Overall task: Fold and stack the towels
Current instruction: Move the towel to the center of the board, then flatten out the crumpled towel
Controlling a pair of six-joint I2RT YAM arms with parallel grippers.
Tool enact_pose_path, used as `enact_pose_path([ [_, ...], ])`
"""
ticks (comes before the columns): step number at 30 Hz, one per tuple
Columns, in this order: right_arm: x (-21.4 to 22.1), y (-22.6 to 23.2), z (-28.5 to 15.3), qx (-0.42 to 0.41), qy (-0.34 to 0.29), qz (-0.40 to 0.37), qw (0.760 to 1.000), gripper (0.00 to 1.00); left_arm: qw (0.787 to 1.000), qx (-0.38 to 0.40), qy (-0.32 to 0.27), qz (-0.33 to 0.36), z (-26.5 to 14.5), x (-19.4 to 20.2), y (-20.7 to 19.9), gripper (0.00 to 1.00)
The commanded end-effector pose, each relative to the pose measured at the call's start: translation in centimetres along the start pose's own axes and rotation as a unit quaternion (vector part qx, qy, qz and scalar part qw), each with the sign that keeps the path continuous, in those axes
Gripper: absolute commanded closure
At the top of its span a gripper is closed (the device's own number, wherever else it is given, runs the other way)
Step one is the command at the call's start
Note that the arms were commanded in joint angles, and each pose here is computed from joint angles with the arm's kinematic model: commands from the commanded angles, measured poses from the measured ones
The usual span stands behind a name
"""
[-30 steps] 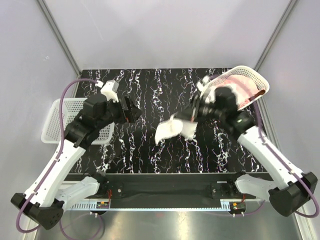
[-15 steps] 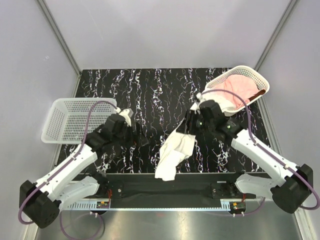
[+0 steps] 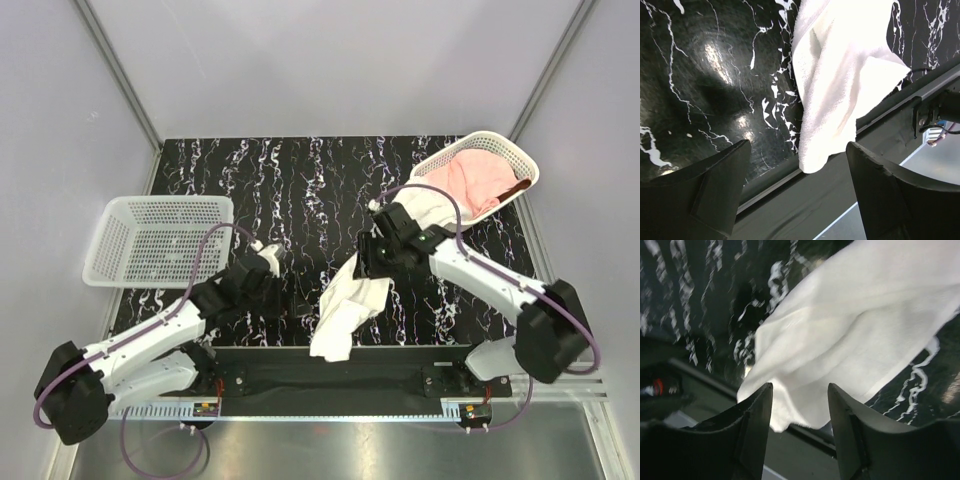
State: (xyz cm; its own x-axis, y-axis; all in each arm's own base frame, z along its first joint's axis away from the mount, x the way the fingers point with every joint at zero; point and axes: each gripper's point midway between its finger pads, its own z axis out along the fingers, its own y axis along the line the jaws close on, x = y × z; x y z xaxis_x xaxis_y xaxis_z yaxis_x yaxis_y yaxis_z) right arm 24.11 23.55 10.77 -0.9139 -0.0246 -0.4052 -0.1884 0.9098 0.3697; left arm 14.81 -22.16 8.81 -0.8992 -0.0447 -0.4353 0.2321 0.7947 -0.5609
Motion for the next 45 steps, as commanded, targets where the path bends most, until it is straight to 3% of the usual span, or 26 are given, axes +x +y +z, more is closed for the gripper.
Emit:
enact_pose_path([
  [1, 0.8, 6.0, -3.7, -0.185, -0.026, -0.089, 0.978, 0.44, 0.998, 0.045, -0.038, -0.021, -0.3, -1.6, -2.1, 0.18],
  [7, 3.0, 6.9, -2.9, -0.208, -0.002, -0.143, 0.968, 0.38, 0.994, 0.043, -0.095, -0.044, -2.8, -3.7, -2.2, 0.11],
  [15, 6.4, 6.0, 1.0, -0.161, 0.083, -0.162, 0.97, 0.39, 0.996, 0.03, -0.079, -0.03, -2.9, -3.3, -1.9, 0.11],
  [28, 5.3, 4.5, 1.9, -0.101, 0.065, -0.177, 0.977, 0.39, 0.997, 0.022, -0.068, -0.015, -2.3, -3.2, -1.5, 0.09],
  [35, 6.8, 4.7, 3.5, -0.114, 0.112, -0.175, 0.971, 0.39, 0.997, 0.02, -0.072, -0.011, -2.2, -3.4, -1.5, 0.08],
  [38, 6.9, 4.9, 3.4, -0.124, 0.107, -0.169, 0.972, 0.46, 0.997, 0.017, -0.07, -0.009, -2.1, -3.3, -1.3, 0.08],
  [42, 5.7, 4.9, 2.9, -0.111, 0.08, -0.166, 0.977, 0.67, 0.997, 0.011, -0.07, -0.005, -1.8, -3.2, -0.9, 0.08],
  [45, 3.6, 4.8, 1.9, -0.082, 0.038, -0.162, 0.983, 1.0, 0.998, 0.012, -0.068, -0.002, -1.7, -3.3, -1.0, 0.08],
])
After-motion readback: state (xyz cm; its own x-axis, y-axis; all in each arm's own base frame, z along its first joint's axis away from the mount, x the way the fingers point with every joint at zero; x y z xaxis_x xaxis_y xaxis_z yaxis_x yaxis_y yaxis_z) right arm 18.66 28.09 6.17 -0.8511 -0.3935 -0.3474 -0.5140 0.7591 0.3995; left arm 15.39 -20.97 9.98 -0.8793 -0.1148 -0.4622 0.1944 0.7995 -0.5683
